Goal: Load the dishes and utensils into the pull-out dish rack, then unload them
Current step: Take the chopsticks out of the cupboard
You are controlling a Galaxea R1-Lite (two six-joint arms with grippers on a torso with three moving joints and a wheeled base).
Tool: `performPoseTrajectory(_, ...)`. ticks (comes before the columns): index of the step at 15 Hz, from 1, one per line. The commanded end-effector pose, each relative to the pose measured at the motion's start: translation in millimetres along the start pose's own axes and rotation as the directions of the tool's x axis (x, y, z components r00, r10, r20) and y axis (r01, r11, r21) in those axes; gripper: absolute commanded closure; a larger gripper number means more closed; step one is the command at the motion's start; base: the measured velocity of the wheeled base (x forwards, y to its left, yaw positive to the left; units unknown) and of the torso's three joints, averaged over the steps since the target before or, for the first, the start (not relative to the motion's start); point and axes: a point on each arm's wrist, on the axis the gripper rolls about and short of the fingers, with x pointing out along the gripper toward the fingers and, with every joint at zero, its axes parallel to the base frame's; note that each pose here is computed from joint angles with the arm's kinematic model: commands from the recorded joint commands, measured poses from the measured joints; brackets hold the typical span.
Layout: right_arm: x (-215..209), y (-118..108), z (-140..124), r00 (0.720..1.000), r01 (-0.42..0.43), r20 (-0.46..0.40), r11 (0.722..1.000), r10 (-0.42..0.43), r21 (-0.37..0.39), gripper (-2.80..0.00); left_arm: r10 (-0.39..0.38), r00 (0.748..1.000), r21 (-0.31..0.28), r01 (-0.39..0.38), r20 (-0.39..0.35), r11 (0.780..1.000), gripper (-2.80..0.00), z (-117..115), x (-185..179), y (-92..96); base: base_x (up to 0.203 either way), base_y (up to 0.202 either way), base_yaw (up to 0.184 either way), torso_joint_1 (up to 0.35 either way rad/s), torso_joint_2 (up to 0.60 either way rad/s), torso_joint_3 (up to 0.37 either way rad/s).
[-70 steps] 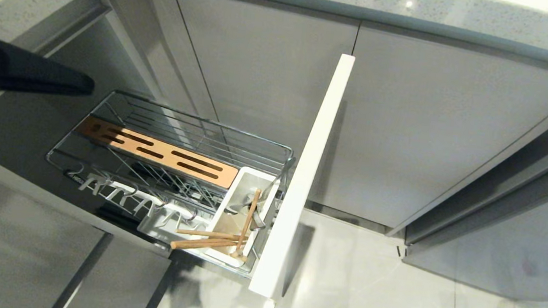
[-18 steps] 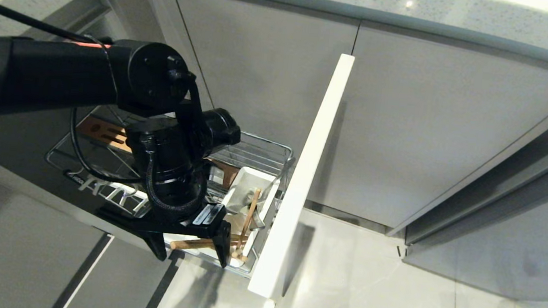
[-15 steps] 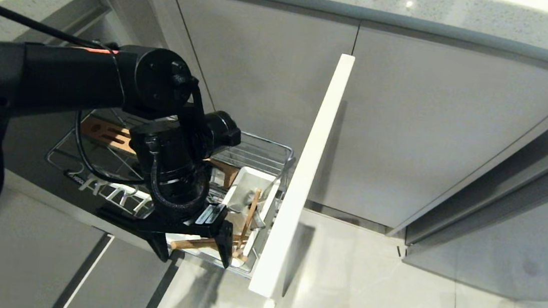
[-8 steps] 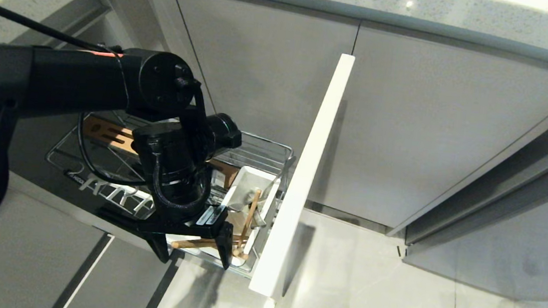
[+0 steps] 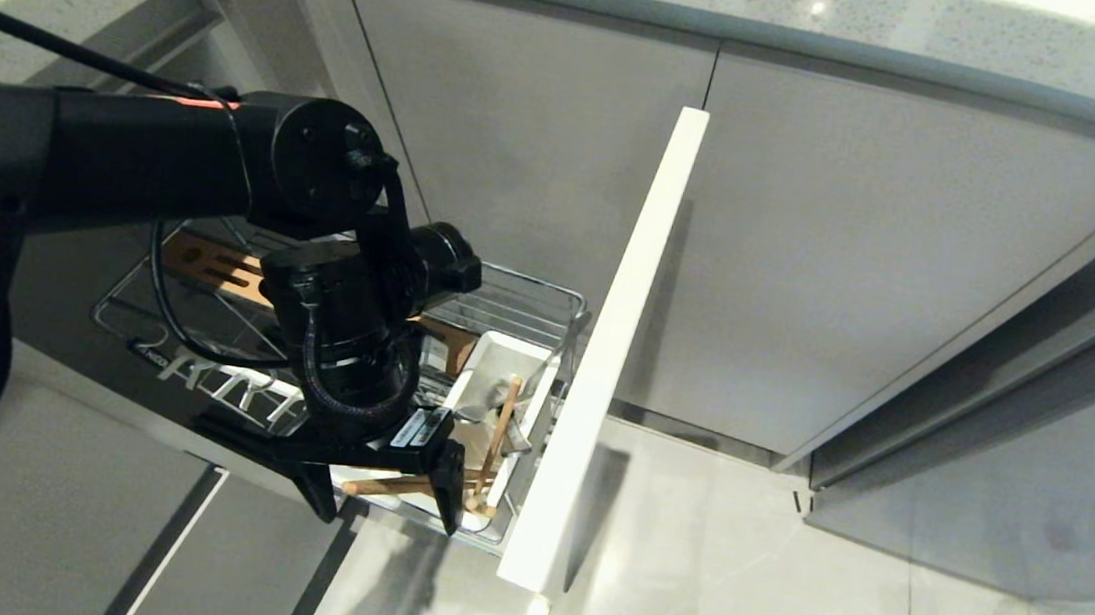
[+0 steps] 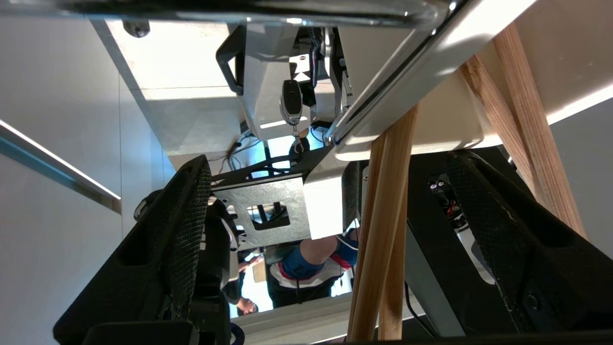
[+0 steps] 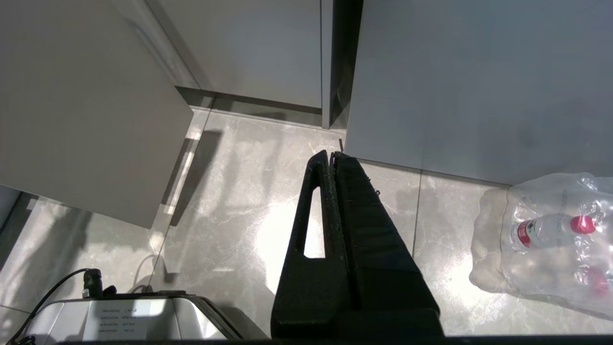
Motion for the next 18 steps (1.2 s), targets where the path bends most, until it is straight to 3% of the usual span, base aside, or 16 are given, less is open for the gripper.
performPoseTrajectory(1,0.1,0.0,-0.5,1.000,0.000,-0.003,1.000,0.000,0.001,0.00,0.000,1.000,-0.002,0.000,0.000,1.000,-2.80,-2.3,-2.3,0.6,0.000,0.000,0.000,0.000,0.00,0.000)
performPoseTrajectory(7,0.1,0.0,-0.5,1.000,0.000,-0.002,1.000,0.000,0.001,0.00,0.000,1.000,0.001,0.000,0.003,1.000,-2.80,-3.9,-4.2,1.1,0.000,0.000,0.000,0.000,0.00,0.000)
performPoseTrajectory(8,0.1,0.0,-0.6,1.000,0.000,-0.003,1.000,0.000,0.001,0.00,0.000,1.000,0.000,0.000,0.003,1.000,0.00,-3.9,-4.2,1.1,0.000,0.000,0.000,0.000,0.00,0.000)
performPoseTrajectory(18,0.1,0.0,-0.4,1.000,0.000,-0.002,1.000,0.000,0.001,0.00,-0.004,1.000,0.001,0.004,0.013,1.000,0.00,-6.4,-7.6,1.2,0.000,0.000,0.000,0.000,0.00,0.000)
